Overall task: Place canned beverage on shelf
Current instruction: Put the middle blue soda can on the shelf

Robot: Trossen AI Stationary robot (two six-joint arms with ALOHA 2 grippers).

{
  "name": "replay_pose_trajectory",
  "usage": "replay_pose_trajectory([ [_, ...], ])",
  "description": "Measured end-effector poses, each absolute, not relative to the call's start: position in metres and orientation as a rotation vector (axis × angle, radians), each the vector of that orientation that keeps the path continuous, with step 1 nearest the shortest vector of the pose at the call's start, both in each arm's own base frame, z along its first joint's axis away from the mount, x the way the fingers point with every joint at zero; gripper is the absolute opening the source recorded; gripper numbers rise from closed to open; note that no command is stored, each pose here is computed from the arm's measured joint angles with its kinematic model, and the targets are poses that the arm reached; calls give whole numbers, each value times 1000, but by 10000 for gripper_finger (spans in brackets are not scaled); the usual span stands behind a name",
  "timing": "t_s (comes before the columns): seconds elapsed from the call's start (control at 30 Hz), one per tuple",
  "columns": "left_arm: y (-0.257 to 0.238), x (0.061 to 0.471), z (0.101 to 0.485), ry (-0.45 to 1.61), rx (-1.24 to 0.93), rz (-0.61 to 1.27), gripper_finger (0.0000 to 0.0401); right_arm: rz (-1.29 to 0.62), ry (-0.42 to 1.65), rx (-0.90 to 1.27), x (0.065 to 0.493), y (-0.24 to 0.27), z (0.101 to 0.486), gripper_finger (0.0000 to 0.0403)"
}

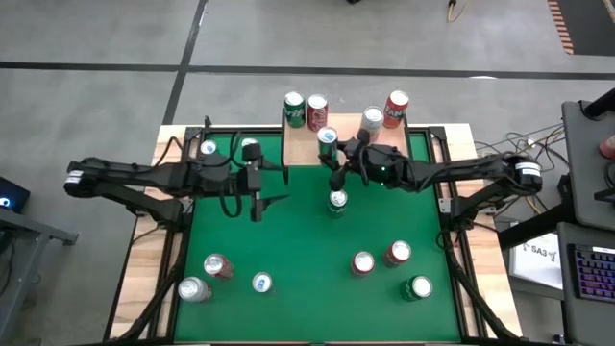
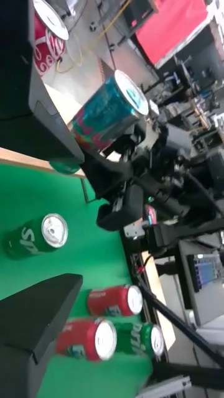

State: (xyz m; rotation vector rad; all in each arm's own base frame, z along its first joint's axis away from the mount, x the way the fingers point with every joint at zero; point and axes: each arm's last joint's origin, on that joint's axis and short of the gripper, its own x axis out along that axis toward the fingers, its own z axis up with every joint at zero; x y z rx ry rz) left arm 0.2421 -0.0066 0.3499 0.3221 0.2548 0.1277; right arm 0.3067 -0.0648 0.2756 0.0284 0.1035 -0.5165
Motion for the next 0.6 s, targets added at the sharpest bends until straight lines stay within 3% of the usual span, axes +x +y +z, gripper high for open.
replay_pose_trajectory([
  [0.6,25,245,340,172,361,224,287,-758,171,56,320,-73,233,214],
])
